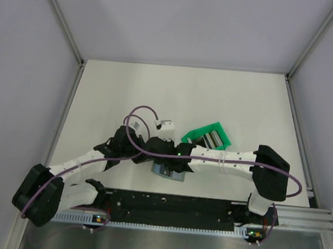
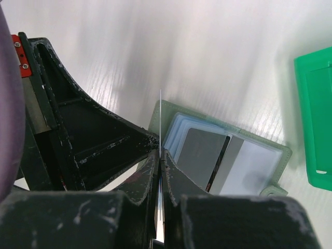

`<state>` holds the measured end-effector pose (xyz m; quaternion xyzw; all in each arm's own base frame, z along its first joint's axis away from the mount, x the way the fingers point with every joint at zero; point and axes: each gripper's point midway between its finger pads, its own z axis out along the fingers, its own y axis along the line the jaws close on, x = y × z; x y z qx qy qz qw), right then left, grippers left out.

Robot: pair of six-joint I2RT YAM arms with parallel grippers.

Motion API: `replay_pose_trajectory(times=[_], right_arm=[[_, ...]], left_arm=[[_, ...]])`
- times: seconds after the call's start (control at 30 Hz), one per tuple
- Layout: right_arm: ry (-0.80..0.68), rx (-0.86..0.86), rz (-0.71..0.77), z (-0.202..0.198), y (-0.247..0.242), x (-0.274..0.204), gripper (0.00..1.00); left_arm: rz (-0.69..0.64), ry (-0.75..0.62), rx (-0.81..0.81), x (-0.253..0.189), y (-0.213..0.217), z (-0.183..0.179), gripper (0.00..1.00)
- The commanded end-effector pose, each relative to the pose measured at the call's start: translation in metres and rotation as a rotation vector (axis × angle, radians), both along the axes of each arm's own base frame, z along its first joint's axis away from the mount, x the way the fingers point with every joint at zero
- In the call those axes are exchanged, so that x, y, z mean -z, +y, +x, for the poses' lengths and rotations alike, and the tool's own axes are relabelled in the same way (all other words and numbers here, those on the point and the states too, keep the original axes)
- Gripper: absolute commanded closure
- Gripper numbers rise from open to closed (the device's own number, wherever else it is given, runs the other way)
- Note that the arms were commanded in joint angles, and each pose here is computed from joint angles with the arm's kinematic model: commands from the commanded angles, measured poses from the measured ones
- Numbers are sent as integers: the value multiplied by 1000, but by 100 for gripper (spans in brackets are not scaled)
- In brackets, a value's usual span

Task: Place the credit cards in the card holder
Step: Turn over the card slot in the card holder.

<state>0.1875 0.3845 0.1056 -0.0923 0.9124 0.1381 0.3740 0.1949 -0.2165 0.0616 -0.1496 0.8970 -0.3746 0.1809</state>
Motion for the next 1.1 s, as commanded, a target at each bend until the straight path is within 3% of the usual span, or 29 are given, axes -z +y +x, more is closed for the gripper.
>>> replay_pose_trajectory(times=[0.0,0.33,1.07], right_arm=[[-45,34,66,3,3,-26,100],[-69,48,141,4,2,-43,100],[-41,59,82,3,1,-13,100]], left_arm=[[-53,-47,4,-15,-6,4,100],[-51,-45,3,-14,-5,4,100],[-51,-47,-2,-14,-4,4,100]])
